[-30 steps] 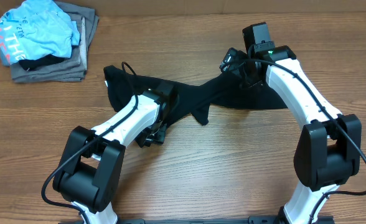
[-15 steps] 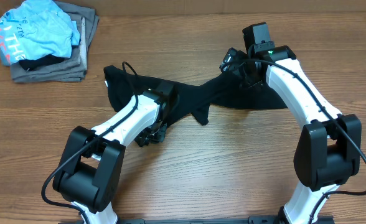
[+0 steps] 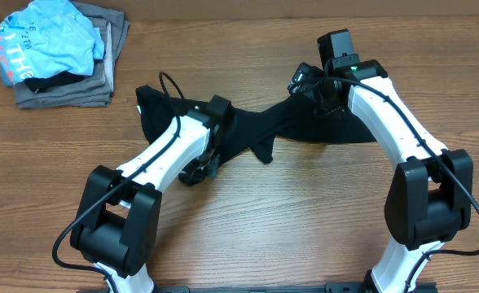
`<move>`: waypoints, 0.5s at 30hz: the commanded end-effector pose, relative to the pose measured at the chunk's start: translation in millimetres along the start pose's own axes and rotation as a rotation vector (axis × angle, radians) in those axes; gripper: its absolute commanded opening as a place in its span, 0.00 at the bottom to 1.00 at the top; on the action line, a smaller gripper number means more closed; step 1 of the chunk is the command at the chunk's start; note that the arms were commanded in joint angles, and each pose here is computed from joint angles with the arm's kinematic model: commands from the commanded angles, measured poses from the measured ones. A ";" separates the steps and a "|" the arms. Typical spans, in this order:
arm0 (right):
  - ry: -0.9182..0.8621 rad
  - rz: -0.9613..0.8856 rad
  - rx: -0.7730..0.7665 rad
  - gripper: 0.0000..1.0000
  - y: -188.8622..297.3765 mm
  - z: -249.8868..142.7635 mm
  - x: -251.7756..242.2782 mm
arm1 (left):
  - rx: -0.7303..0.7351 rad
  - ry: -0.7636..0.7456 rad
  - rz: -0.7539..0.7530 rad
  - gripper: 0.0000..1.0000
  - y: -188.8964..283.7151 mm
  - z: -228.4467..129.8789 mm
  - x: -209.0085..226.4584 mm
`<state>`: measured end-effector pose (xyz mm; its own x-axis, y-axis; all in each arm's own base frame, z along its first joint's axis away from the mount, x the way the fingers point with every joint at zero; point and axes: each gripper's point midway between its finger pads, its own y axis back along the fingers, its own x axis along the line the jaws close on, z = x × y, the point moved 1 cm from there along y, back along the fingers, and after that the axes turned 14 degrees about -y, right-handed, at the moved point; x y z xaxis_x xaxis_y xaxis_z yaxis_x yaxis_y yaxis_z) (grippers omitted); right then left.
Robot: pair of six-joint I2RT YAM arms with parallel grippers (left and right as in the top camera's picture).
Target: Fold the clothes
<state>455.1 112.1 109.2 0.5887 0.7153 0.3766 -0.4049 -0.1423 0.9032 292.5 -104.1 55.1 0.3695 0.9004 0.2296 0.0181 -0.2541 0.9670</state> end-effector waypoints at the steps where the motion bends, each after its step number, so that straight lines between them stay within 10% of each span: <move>1: 0.007 -0.011 -0.026 1.00 -0.4 3.5 -0.2 | -0.062 0.055 0.008 0.04 24.8 20.4 5.4; 15: 0.005 -0.049 -0.045 1.00 -0.1 5.8 -7.8 | -0.302 0.283 0.160 0.04 123.0 31.9 75.5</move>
<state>453.7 105.7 107.7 0.6019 0.7189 0.3477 -0.4018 -0.1036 0.9098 343.9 -103.9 150.5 0.2152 0.9263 0.3094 -0.2088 -0.2658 0.9411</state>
